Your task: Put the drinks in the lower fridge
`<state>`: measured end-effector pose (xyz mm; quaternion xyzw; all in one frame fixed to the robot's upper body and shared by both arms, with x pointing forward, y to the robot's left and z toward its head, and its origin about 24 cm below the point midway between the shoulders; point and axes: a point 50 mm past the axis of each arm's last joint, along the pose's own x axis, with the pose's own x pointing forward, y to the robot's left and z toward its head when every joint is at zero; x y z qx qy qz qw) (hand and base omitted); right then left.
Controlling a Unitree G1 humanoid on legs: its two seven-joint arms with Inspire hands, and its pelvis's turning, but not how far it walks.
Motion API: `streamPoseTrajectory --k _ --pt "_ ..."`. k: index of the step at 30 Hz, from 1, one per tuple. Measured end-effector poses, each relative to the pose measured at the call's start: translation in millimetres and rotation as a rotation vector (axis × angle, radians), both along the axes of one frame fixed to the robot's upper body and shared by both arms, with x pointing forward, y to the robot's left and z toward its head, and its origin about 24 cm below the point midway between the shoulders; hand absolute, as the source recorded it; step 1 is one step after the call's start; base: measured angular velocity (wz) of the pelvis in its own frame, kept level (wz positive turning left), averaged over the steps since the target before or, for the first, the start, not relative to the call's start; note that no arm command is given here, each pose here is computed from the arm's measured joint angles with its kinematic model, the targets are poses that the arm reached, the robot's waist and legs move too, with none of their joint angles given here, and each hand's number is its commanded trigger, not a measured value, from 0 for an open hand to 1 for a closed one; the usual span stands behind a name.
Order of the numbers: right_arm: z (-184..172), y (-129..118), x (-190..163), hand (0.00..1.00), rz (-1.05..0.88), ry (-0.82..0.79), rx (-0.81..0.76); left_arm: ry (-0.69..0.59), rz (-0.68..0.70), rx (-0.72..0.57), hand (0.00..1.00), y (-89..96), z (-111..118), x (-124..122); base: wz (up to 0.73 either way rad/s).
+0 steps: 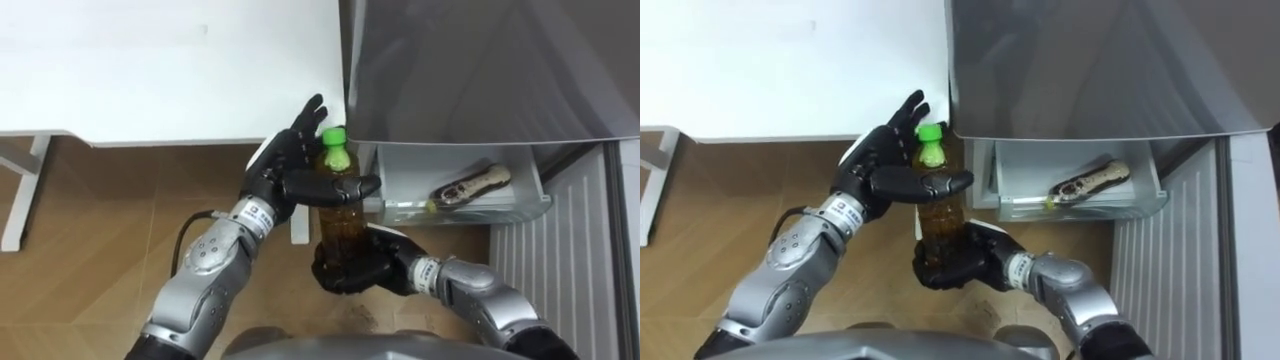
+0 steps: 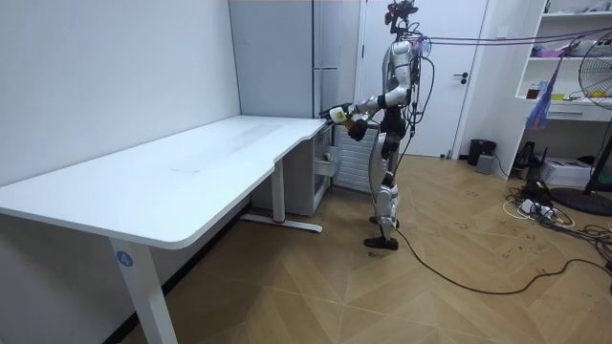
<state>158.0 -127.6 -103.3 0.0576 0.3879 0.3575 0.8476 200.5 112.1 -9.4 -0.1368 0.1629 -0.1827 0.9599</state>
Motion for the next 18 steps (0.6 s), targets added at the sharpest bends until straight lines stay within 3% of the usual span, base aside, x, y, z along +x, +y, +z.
streamPoseTrajectory --k 4,8,10,18 --pt "-3 -11 -1 1.0 -0.06 0.013 -0.02 -0.077 0.024 0.025 0.0 8.8 19 6 0.0" --pt "-5 -14 -3 1.0 -0.078 0.02 -0.036 -0.379 0.214 -0.05 0.0 29.9 75 24 0.0" --pt "-5 -15 -3 1.0 -0.077 0.017 -0.039 -0.448 0.26 -0.058 0.0 37.1 87 26 -0.05" --pt "-4 -17 -3 1.0 -0.079 0.017 -0.034 -0.459 0.365 -0.036 0.0 51.2 90 25 -0.01"
